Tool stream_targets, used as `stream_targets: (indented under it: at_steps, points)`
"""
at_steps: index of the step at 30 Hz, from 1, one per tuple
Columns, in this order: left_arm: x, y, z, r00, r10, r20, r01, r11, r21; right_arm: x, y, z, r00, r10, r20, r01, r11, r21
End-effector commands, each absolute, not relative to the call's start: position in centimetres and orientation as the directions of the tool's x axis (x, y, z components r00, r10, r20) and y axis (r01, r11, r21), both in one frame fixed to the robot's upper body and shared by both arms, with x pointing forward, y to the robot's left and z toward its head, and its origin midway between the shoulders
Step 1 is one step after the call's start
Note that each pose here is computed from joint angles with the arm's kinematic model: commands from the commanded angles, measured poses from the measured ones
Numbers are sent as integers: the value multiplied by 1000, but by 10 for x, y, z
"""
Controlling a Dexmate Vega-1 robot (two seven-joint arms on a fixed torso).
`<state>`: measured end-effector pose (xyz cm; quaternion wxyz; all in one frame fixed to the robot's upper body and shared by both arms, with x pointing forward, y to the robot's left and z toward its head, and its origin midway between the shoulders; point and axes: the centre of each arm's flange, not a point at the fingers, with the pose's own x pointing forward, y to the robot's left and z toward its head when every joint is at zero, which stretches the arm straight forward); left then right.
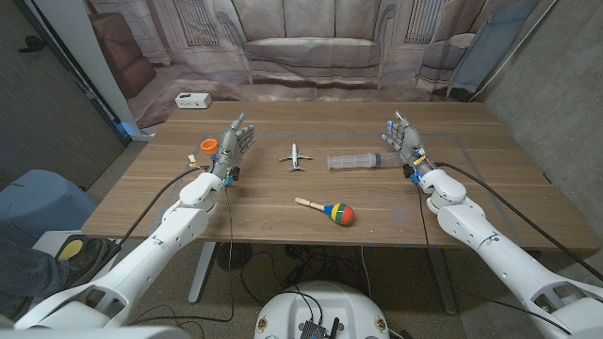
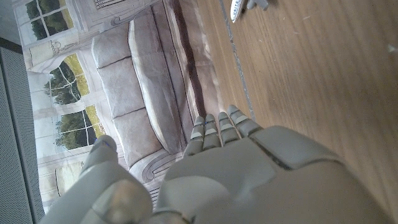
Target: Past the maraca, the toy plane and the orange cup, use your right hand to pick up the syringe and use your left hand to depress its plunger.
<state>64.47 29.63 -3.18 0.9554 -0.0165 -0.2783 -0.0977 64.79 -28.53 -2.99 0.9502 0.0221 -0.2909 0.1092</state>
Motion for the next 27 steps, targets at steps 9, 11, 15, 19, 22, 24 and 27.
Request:
stream_targets:
  at_steps: [9,11,15,19,22,24,27]
  points:
    - [620,301,-31,802,-205,561,201,977,70,619,-289,-26,773,181,608,-168,983,-79]
    - [619,302,-31,798,-207,566,203,977,70,617,-290,-25,772,180,610,-165,983,-81]
    - [615,305,-26,777,-235,584,210,971,111,611,-295,-23,758,186,625,-148,982,-113]
    - [615,308,-21,767,-271,581,224,962,153,608,-299,-18,750,186,635,-128,982,-136]
    - [612,311,-18,763,-293,576,228,956,183,606,-301,-14,745,190,640,-119,981,-153]
    - [609,312,-15,768,-304,563,222,952,211,605,-302,-10,740,196,643,-114,979,-167]
    - [607,314,-16,775,-296,558,205,954,221,603,-302,-7,735,189,651,-99,980,-172]
